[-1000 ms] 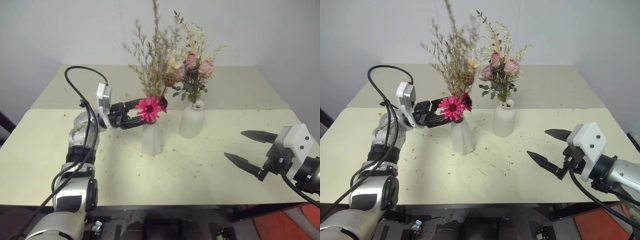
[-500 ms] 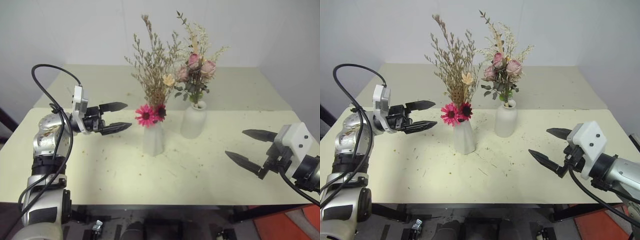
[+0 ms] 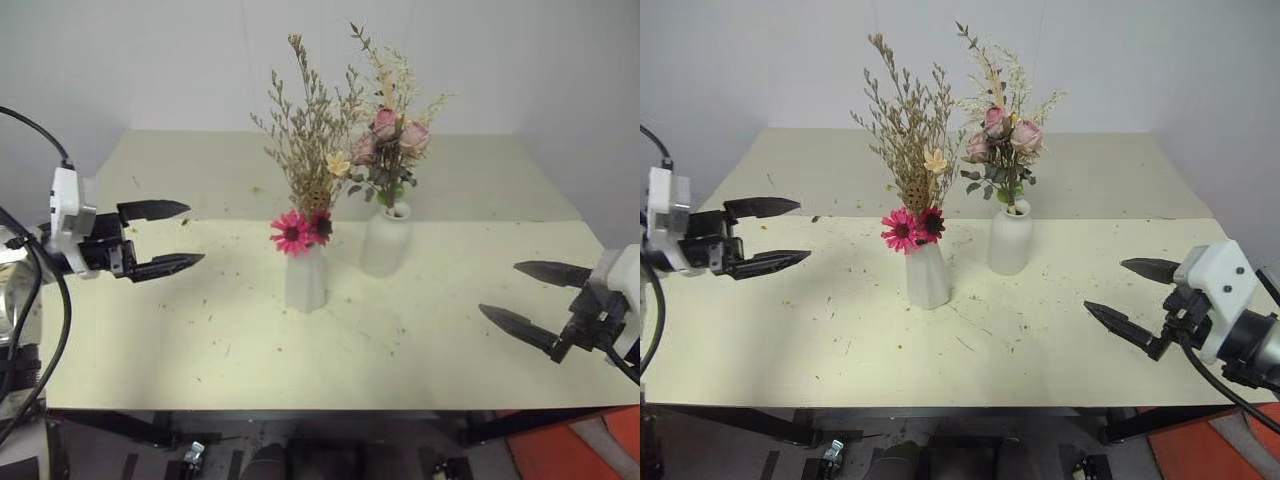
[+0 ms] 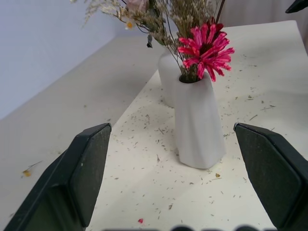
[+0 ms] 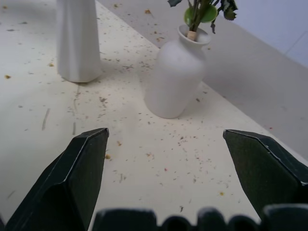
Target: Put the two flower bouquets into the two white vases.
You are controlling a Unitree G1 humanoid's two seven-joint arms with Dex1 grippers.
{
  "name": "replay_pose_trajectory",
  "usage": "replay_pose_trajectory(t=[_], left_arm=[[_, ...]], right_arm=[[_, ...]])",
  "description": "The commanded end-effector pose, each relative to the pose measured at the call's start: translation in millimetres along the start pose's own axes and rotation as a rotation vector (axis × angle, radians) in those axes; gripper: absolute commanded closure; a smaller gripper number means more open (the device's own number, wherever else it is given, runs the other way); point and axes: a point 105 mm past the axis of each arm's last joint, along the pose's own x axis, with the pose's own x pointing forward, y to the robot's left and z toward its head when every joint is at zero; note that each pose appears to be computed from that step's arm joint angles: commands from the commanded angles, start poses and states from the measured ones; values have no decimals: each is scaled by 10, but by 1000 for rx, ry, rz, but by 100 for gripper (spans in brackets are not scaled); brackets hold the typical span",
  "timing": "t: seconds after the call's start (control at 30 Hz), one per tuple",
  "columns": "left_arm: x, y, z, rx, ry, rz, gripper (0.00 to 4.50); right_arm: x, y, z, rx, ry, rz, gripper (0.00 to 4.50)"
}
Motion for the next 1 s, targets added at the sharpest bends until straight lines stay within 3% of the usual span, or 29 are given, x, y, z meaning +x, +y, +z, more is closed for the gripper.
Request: replay_pose_trajectory(t=[0.03,0.73,1.0], left_arm=[[-39,-45,213,63,-29,26,6],[-113,-185,360,46,-42,162,6],[-334,-256,460,18,-7,206,6]], right_arm=[[-133,-145,124,-68,-9,-24,0],[71,-257,-53,-13,34,55,0],[211,-230,-69,11,37,113,0]])
